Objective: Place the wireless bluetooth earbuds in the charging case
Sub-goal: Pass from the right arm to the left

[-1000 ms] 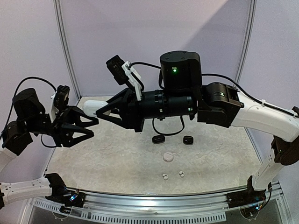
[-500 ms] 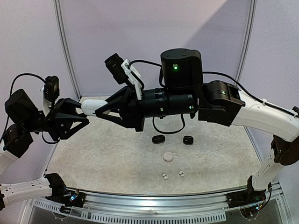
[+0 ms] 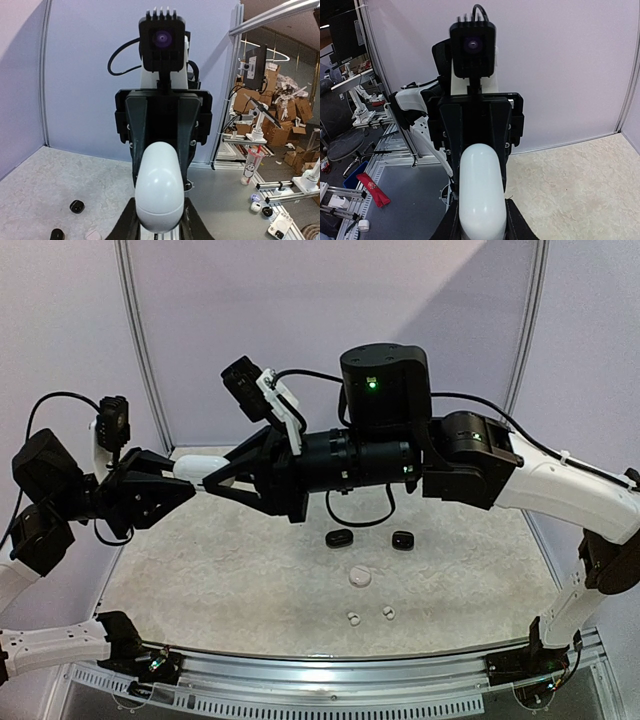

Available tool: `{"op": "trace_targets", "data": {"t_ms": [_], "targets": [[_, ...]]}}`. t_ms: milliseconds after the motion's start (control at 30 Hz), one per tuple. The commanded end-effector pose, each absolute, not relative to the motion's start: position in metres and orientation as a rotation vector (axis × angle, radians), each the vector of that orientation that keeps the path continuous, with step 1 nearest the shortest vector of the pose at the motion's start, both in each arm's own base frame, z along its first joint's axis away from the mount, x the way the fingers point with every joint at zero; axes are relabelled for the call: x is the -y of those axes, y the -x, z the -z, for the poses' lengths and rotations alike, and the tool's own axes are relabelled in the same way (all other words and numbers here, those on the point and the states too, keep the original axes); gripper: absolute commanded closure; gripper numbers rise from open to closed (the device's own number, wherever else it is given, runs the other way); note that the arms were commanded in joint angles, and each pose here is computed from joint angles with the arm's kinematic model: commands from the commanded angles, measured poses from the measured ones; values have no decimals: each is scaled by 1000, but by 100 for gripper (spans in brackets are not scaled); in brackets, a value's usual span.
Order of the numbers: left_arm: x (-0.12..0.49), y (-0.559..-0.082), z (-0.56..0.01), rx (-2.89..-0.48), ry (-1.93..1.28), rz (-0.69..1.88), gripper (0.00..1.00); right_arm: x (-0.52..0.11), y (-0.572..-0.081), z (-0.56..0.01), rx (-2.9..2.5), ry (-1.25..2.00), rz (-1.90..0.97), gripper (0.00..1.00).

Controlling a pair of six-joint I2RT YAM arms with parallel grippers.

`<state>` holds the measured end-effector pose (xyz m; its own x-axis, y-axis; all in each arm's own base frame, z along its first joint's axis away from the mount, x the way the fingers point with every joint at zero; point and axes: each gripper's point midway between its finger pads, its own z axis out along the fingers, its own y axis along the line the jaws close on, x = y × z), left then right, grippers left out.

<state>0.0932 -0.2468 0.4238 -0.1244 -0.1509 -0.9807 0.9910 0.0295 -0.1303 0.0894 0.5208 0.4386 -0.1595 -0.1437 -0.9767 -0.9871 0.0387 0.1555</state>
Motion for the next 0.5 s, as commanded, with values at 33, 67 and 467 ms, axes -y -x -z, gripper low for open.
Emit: {"op": "trace_targets", "data": {"t_ms": [33, 67, 467], "targets": [[251, -87, -422, -1189, -1034, 1360, 96, -525, -86, -443, -1436, 1228, -1236, 100], [250, -86, -422, -1186, -1038, 1358, 100, -525, -87, -443, -1437, 1227, -1234, 100], [243, -85, -408, -1148, -1155, 1133, 100, -528, -112, -427, -1570, 1151, -1098, 48]]}}
